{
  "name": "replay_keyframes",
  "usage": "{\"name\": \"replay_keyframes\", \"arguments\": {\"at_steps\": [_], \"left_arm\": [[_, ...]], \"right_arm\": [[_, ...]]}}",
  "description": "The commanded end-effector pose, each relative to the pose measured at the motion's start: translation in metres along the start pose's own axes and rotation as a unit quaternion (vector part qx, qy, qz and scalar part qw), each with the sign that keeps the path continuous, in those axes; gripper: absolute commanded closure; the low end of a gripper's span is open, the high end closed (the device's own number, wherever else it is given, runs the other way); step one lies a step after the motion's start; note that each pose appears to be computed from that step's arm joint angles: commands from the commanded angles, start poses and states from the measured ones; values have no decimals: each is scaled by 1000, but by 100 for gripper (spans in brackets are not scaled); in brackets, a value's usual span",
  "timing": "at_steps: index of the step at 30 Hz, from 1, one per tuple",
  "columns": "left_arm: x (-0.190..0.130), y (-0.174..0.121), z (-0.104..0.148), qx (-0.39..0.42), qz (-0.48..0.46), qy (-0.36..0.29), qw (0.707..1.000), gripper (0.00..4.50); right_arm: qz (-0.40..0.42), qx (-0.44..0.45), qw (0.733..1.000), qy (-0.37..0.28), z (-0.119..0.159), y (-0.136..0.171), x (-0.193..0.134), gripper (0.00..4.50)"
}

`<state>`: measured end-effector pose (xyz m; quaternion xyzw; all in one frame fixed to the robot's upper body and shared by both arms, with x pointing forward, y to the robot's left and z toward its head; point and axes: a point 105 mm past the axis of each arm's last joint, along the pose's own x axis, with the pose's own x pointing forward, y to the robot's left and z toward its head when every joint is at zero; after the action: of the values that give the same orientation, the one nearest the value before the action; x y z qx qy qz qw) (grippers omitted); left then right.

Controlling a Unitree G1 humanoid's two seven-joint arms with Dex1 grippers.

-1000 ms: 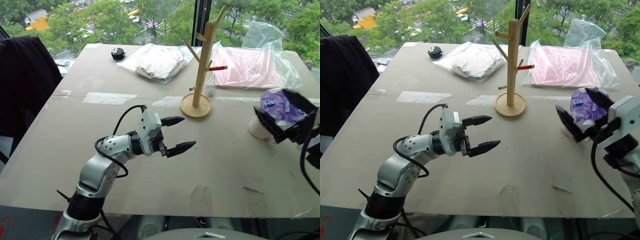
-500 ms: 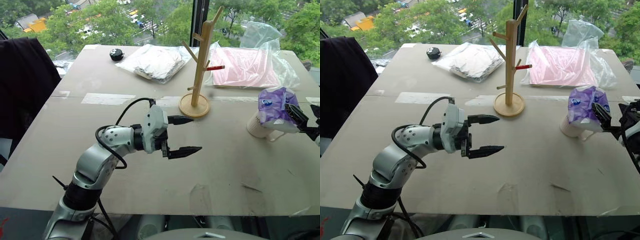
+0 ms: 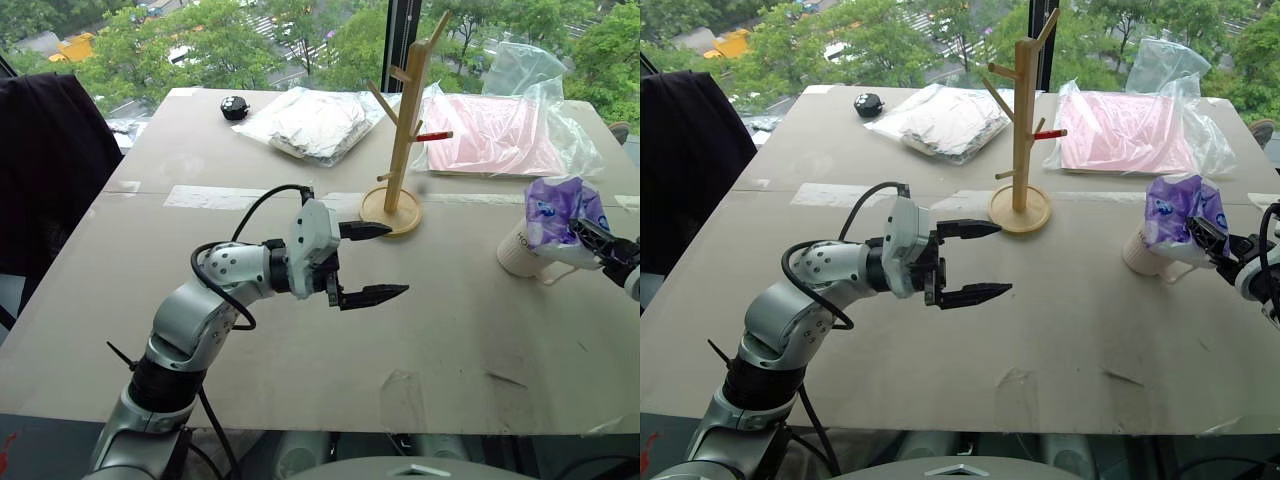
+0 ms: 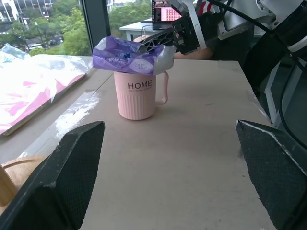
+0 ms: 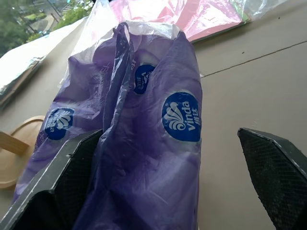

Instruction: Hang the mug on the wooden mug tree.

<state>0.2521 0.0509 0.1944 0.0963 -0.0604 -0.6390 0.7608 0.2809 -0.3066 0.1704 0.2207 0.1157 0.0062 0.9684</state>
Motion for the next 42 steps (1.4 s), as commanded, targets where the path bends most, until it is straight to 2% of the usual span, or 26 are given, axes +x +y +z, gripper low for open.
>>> {"name": "replay_keyframes", "arguments": {"at_steps": [1, 3, 4, 6, 7, 8, 10, 11, 13, 15, 20, 24, 32, 35, 38, 41, 42], "left_arm": [[2, -3, 15, 22, -5, -15, 1000, 0], [3, -1, 14, 18, 3, -13, 1000, 0], [4, 0, 16, 15, 5, -19, 1000, 0], [5, 0, 21, 12, 5, -31, 999, 0], [6, 0, 24, 10, 4, -37, 999, 0], [7, -1, 25, 8, 0, -42, 999, 0], [8, -3, 28, 5, -9, -48, 999, 0], [8, -4, 28, 4, -12, -50, 999, 0], [8, -4, 29, 0, -15, -53, 998, 0], [9, -4, 30, -1, -15, -55, 998, 0], [11, -4, 35, 0, -22, -64, 998, 0], [16, -7, 39, -3, -38, -76, 996, 0], [39, -9, 46, -10, -93, -89, 992, 0], [51, -4, 51, -4, -114, -104, 988, 0], [58, -4, 50, 2, -136, -102, 985, 0], [62, -6, 46, 3, -150, -93, 984, 0], [62, -6, 44, 2, -152, -91, 984, 0]], "right_arm": [[9, 4, 1000, -9, 5, 5, -2, 2], [13, 2, 1000, -6, 3, 7, -1, 2], [13, -1, 1000, -5, 3, 8, -1, 41], [12, -3, 1000, -6, 3, 8, -2, 74], [12, -4, 1000, -6, 3, 8, -2, 112], [12, -5, 1000, -7, 3, 8, -2, 179], [12, -6, 1000, -8, 4, 8, -2, 254], [12, -8, 1000, -9, 4, 9, -2, 310], [12, -8, 1000, -11, 4, 9, -2, 395], [14, -8, 1000, -17, 6, 9, -3, 443], [33, 1, 998, -52, 20, 17, -7, 443], [28, 13, 996, -84, 34, 11, -18, 443], [-70, 44, 989, -125, 57, -40, -57, 443], [-139, 35, 982, -121, 53, -74, -77, 443], [-181, 2, 979, -96, 46, -92, -91, 443], [-245, -13, 965, -89, 45, -115, -105, 345], [-257, -20, 962, -88, 45, -121, -109, 293]]}}
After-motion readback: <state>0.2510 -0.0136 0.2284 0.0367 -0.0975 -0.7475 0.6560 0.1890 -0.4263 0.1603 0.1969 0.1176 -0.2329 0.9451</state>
